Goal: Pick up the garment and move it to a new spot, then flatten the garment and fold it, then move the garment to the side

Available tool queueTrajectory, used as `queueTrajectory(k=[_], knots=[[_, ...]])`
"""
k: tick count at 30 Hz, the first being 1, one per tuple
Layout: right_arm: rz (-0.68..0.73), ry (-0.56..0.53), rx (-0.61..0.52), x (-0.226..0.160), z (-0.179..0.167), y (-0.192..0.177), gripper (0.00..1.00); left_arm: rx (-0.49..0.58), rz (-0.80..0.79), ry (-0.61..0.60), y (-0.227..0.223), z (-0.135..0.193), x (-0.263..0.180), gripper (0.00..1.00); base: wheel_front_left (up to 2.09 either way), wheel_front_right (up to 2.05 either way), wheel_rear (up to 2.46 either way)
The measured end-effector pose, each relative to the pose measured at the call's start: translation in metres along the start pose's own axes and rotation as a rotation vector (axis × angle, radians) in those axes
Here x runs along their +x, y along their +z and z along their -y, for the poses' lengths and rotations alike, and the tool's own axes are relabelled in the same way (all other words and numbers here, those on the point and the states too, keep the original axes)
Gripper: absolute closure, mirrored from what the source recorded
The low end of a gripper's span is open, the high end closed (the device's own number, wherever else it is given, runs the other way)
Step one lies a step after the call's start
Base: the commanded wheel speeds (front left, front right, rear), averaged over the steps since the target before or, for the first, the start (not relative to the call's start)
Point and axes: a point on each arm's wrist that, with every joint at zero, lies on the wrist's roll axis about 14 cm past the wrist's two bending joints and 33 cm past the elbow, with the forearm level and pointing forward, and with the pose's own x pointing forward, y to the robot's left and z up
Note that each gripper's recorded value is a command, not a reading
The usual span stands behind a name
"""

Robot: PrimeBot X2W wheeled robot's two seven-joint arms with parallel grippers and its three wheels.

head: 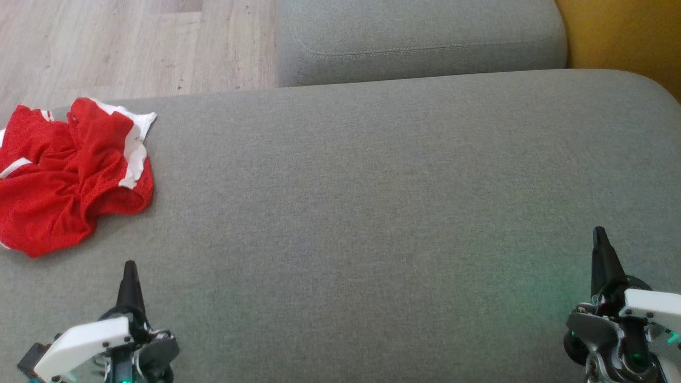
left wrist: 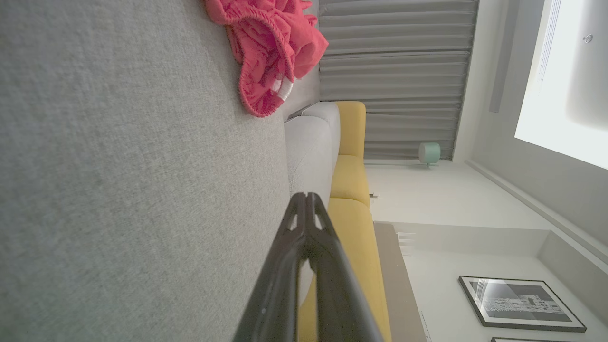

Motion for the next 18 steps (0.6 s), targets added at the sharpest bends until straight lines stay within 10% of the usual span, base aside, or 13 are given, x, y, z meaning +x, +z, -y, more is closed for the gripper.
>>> queueTrajectory(k=[13,14,18], knots=[[0.000,0.000,0.000,0.000,0.000,0.000,1.00,0.000,0.000,0.000,0.000,0.000,0.000,1.00,0.00,0.00,0.00],[0.000,-0.008,0.001,-0.001,0.003,0.000,0.00,0.000,0.000,0.008,0.000,-0.002,0.000,0.00,0.00,0.00,0.00],[0.004,-0.108,0.010,-0.014,0.036,0.000,0.00,-0.008,-0.005,0.102,-0.003,-0.034,-0.013,0.00,0.00,0.00,0.00]])
